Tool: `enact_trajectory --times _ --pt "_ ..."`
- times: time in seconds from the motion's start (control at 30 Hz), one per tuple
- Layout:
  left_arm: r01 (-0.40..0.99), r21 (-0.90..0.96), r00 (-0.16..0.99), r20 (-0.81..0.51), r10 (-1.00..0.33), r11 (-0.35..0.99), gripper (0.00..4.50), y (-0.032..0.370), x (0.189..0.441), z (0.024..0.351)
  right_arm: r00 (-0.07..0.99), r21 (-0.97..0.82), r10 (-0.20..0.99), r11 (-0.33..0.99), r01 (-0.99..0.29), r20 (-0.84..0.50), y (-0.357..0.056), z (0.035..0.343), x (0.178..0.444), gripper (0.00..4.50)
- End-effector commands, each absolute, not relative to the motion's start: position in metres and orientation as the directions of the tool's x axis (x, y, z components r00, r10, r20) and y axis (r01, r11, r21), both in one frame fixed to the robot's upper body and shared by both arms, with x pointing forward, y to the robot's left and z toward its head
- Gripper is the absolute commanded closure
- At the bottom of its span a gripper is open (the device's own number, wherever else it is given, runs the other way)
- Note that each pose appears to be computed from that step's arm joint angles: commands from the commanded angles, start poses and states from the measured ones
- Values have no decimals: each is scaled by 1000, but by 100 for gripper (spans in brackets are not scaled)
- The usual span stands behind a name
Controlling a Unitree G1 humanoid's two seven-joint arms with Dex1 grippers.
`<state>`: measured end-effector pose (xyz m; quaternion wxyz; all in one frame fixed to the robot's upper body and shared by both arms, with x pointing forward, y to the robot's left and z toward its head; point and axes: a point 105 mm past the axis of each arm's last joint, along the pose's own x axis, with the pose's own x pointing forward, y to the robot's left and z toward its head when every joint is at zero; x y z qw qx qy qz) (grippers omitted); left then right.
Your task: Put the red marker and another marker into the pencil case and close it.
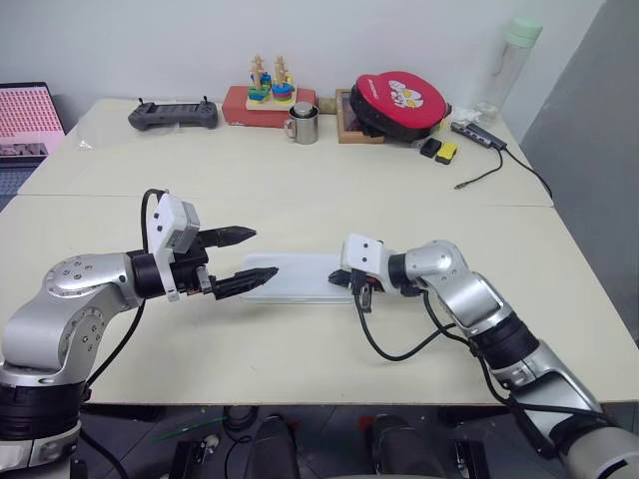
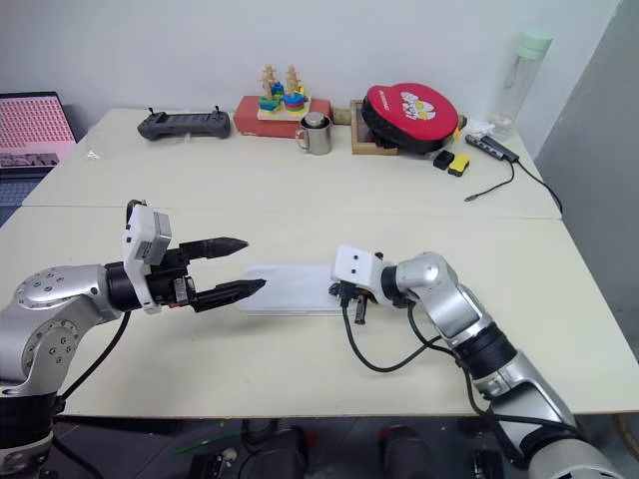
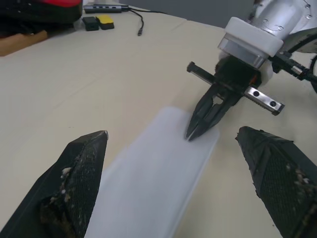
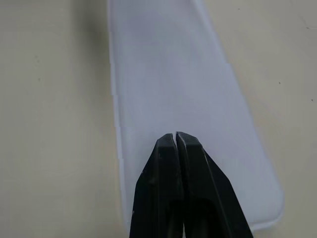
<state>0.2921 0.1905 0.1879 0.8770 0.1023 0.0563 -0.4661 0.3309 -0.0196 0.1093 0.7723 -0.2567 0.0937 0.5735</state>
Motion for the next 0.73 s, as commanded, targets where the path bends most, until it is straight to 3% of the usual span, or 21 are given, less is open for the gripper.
enact_trajectory --times 0.03,0.1,0.2,0.33,0.57,0.67,0.73 --pt "696 164 718 -161 -677 699 0 213 316 185 460 -183 847 424 -887 -266 -39 124 344 445" --pt "599 157 800 -133 -584 785 0 227 330 180 570 -122 813 558 -821 -120 -59 145 353 428" --pt "537 127 844 -96 -528 834 0 235 335 178 651 -50 758 649 -759 -34 -87 157 353 359" --pt "404 133 914 -100 -393 905 0 260 341 166 749 -41 661 748 -662 -35 -118 156 354 253" --pt "329 141 942 -122 -314 934 0 281 339 150 812 -29 578 813 -581 -73 -144 140 348 68" --pt "282 138 955 -134 -264 949 0 296 338 143 817 -36 573 817 -576 -68 -144 139 345 4" --pt "280 140 955 -138 -262 950 0 297 340 141 822 -31 567 822 -569 -55 -145 142 346 4"
